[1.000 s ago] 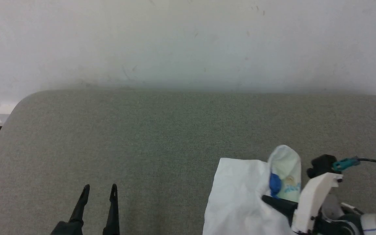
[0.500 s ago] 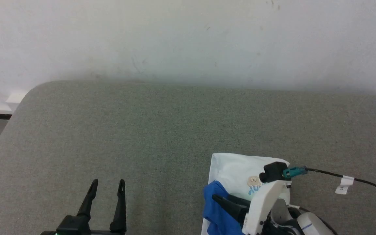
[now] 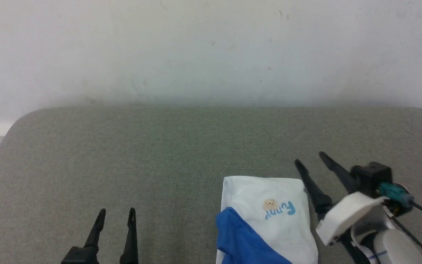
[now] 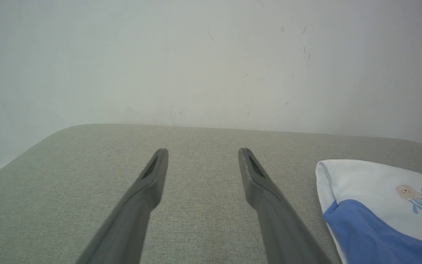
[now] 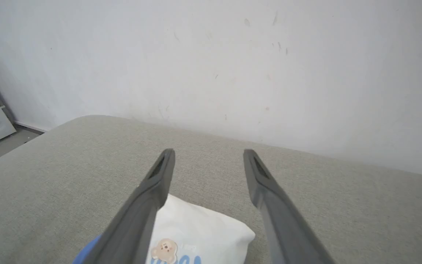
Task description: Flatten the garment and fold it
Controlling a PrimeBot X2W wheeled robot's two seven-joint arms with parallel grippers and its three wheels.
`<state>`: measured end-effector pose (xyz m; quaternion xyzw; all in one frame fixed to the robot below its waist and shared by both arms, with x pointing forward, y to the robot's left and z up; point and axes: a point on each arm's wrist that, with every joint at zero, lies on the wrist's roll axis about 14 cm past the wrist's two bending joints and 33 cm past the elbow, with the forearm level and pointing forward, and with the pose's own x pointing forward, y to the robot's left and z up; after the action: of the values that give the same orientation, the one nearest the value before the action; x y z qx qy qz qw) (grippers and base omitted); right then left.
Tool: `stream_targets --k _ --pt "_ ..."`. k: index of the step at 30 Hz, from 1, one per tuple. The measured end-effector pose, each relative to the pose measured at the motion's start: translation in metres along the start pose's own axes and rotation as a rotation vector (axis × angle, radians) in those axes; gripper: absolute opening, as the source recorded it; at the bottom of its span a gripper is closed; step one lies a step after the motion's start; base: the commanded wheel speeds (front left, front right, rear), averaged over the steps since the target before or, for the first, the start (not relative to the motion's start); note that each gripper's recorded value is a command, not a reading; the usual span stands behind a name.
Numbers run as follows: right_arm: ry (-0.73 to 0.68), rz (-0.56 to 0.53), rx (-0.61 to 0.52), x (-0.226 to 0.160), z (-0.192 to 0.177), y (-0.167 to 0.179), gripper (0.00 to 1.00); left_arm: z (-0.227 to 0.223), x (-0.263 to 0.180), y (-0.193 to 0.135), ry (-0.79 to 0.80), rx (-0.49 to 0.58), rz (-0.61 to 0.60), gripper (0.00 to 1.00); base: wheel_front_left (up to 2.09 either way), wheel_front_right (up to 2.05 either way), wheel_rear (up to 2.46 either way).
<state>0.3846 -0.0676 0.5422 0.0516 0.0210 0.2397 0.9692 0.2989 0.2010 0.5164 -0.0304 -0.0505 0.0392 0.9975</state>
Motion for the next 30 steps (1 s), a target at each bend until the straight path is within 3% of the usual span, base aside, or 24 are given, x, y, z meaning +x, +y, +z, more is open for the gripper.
stream_targets --k 7,13,17,20,26,30 --pt "-0.111 -0.235 -0.087 -0.057 0.02 -0.062 1.0 -0.005 0.004 0.0 0.013 0.008 -0.001 1.0 0.0 0.0 0.0" --pt "-0.037 -0.429 -0.069 -0.103 0.006 -0.113 1.0 -0.005 0.007 0.008 0.018 0.017 0.026 1.0 0.0 0.0 0.0" --pt "0.128 -0.516 0.152 -0.122 -0.034 -0.14 1.0 -0.007 0.007 0.012 0.025 0.02 0.039 1.0 0.0 0.0 0.0" --pt "0.312 -0.515 0.349 -0.129 -0.073 -0.14 1.0 -0.008 0.005 0.016 0.029 0.02 0.055 1.0 0.0 0.0 0.0" --pt "0.601 -0.354 0.727 -0.115 -0.127 -0.092 1.0 -0.009 -0.002 0.024 0.031 0.008 0.091 1.0 0.0 0.0 0.0" --pt "0.628 -0.213 0.907 -0.084 -0.129 -0.055 1.0 -0.009 -0.005 0.028 0.03 -0.008 0.112 1.0 0.0 0.0 0.0"
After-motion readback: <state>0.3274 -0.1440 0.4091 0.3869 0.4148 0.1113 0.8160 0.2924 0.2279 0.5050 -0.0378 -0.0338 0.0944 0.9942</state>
